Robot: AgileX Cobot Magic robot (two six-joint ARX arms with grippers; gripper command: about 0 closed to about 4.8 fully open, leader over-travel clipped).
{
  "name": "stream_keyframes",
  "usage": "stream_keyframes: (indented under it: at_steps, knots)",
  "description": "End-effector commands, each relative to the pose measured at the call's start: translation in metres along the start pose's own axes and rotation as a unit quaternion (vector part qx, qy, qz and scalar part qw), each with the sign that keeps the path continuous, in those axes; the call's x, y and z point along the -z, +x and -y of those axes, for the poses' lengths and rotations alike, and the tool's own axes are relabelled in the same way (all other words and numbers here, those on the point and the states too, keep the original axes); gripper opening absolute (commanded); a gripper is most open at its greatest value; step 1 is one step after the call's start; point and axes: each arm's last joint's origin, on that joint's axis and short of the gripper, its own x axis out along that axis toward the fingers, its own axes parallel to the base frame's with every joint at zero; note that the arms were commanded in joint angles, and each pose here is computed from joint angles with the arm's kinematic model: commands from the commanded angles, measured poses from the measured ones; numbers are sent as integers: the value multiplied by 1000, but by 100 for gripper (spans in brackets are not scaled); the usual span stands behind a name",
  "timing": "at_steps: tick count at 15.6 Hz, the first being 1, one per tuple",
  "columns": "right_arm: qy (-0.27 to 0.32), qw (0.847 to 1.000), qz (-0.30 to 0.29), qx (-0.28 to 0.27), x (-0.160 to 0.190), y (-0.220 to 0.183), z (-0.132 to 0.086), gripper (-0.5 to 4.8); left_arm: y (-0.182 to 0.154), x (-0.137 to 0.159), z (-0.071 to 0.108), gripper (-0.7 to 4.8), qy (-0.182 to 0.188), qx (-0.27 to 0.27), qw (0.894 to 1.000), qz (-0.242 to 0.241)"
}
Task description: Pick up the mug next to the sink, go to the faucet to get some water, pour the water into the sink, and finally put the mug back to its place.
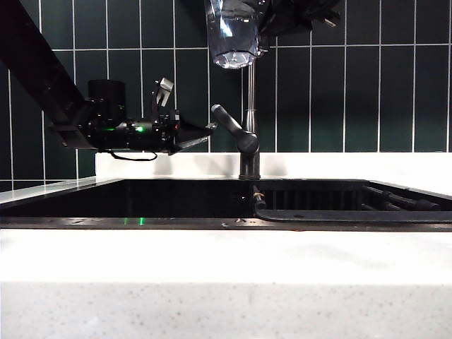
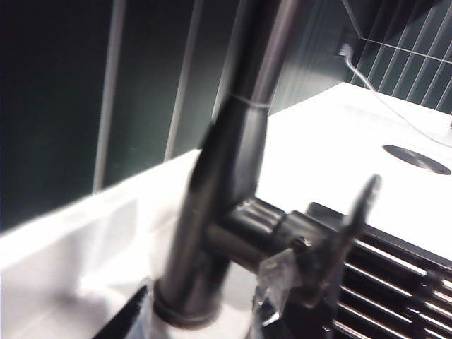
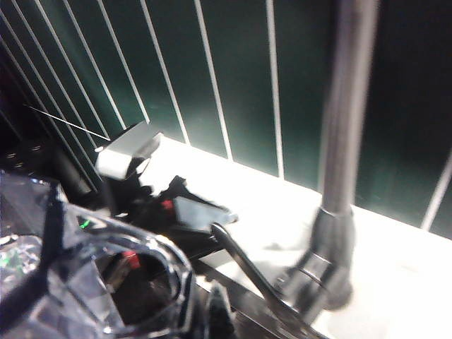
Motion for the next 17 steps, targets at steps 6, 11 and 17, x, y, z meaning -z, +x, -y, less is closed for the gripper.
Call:
stream_keyframes:
  at_steps: [6,11,17]
  knots:
    - [-2,1000,22,-19,-8,-5,-3,-2,-39,-12,51,180,67,-95,993,-19]
    - [-4,1000,22,-19,-9,-5,-3,-2,-70,-22,97,179,89,-193,977,-18]
    - [-19,1000,10,-19,10,-2,-1,-2,-94,-40,153,179,91,-141,986,21]
